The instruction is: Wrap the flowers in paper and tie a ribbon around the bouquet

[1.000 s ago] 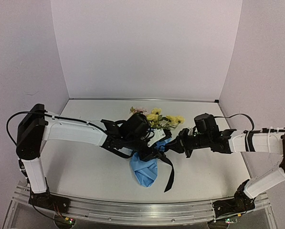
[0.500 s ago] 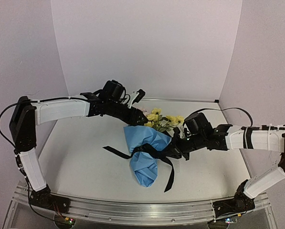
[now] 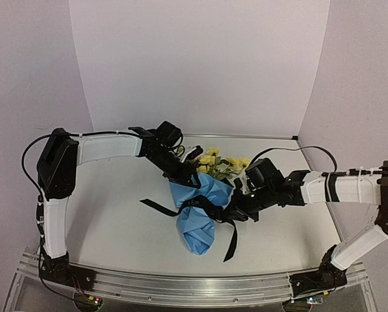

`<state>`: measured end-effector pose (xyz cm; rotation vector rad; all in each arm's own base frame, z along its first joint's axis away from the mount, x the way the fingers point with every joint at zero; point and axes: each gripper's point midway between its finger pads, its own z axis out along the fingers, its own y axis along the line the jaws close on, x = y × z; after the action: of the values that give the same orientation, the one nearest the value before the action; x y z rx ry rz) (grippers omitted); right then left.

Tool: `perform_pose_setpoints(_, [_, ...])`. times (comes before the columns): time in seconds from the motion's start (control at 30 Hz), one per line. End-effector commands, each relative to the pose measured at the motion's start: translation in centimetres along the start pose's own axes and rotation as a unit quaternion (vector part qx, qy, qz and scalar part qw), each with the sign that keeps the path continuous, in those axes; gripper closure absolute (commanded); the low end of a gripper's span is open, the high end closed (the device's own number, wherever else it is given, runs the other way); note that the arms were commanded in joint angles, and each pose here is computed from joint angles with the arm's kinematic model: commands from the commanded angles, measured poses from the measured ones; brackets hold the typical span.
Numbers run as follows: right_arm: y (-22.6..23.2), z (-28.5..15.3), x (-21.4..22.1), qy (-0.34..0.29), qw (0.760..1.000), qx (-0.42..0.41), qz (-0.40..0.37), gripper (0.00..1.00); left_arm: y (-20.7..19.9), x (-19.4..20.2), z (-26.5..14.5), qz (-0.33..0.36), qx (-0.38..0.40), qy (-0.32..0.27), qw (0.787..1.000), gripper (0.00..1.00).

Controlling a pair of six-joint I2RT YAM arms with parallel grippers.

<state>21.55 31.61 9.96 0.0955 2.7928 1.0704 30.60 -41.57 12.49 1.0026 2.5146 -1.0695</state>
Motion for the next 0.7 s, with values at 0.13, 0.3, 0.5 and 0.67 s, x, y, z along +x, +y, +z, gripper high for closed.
perform_pose_setpoints(0.13, [2.1, -0.2, -0.6, -0.008, 1.0, -0.01, -0.028, 1.0, -2.6, 0.1, 0.3, 0.032, 0.027, 0.03, 0.999, 0.5])
perform_pose_setpoints(0.3, [2.2, -0.9, -0.8, -0.018, 0.999, 0.003, -0.036, 1.0, -2.8, 0.7, 0.8, 0.036, 0.019, 0.043, 0.998, 0.54])
perform_pose_setpoints(0.5, [3.1, -2.6, -1.4, -0.044, 0.998, -0.004, -0.041, 1.0, -2.7, 0.9, 1.3, 0.04, 0.003, 0.051, 0.998, 0.6])
perform_pose_setpoints(0.67, [4.6, -3.7, -2.0, -0.059, 0.997, -0.019, -0.045, 1.0, -3.0, 0.7, 1.2, 0.044, 0.004, 0.045, 0.998, 0.7])
